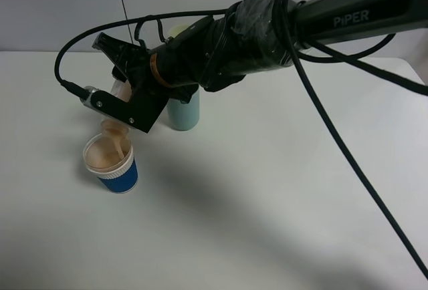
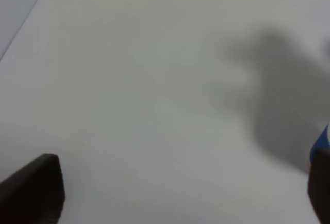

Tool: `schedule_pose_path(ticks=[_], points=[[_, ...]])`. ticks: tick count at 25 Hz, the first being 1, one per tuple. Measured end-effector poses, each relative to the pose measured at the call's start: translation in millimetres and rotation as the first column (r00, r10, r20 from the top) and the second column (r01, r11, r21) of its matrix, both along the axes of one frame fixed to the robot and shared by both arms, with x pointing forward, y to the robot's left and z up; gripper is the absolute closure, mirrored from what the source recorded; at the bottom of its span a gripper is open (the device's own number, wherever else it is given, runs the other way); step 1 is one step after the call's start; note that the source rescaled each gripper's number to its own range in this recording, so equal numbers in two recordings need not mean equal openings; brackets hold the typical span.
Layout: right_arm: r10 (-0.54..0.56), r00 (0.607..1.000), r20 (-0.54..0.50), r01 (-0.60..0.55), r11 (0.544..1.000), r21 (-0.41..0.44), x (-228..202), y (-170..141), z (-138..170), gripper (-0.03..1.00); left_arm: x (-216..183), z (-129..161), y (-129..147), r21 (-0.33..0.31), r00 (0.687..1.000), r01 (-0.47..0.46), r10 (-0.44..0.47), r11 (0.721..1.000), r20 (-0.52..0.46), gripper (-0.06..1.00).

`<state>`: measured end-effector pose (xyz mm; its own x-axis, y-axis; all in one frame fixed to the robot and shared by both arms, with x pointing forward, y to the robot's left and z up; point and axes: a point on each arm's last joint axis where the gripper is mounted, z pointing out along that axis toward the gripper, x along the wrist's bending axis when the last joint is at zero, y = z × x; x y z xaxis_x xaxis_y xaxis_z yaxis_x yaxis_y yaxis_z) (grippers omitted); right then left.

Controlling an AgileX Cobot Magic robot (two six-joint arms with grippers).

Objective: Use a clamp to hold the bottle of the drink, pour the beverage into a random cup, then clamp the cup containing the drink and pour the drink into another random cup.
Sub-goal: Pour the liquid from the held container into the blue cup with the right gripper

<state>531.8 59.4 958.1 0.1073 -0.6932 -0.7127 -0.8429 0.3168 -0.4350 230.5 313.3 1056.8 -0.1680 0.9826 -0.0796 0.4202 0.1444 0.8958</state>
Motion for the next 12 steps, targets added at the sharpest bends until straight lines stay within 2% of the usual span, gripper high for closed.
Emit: schedule_pose_path(ticks=[12], points=[[0.005,1.0,0.008,-0.005,1.0,0.002,-0.3,1.1,2.2,0.97,0.0,0.0,0.0,0.0,1.0,0.0,0.0,1.0,0.0,0.06]])
